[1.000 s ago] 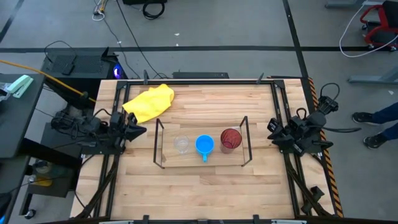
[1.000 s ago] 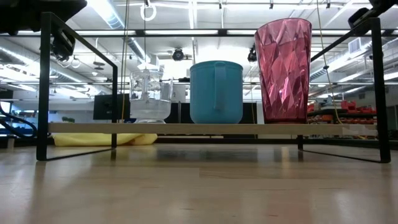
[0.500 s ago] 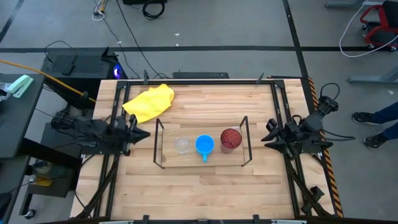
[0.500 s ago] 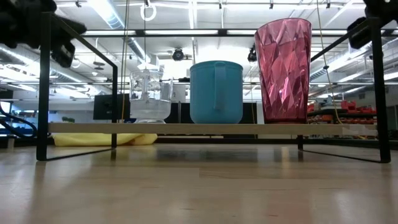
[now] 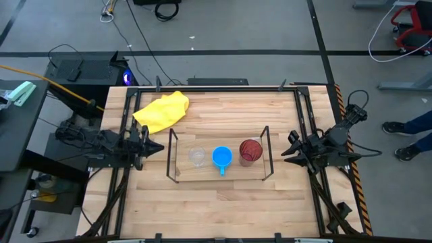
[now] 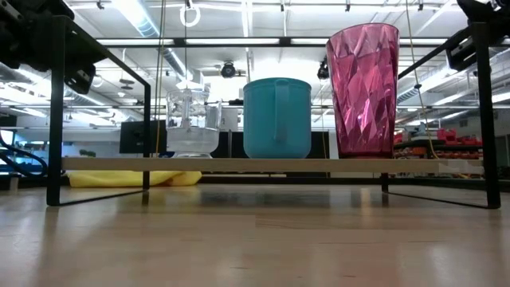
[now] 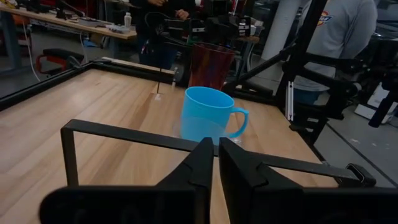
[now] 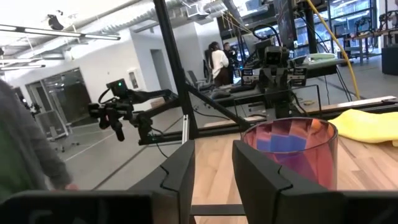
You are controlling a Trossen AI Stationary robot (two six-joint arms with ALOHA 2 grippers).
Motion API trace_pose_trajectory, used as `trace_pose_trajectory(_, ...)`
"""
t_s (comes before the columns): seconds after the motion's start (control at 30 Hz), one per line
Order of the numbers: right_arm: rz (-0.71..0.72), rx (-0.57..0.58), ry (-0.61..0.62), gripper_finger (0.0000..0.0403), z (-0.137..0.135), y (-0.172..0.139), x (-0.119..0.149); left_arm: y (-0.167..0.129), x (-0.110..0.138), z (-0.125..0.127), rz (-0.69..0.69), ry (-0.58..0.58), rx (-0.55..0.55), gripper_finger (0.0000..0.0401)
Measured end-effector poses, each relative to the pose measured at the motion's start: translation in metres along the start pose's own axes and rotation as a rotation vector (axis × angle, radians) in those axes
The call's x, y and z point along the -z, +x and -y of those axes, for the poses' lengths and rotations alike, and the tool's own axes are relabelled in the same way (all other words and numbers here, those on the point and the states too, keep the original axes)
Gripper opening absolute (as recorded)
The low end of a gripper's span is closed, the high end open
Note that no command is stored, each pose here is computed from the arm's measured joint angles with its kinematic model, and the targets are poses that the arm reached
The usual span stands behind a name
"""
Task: Stack small to large cups/mugs on shelf
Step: Return to Home Position
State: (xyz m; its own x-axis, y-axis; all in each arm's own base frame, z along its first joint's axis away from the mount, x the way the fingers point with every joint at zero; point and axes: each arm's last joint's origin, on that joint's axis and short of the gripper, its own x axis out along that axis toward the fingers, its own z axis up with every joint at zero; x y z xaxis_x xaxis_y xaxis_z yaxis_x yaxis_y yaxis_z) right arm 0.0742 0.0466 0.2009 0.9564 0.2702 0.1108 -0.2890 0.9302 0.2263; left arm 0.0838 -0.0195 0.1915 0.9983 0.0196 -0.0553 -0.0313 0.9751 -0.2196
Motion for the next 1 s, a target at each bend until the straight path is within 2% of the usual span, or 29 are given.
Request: trace_pose_trajectory(1.0, 0.000, 0.000, 0.001, 0.0115, 0.0000, 0.0000, 0.0000, 0.0000, 0.0000, 0.0000, 0.000, 0.000, 0.000, 0.0026)
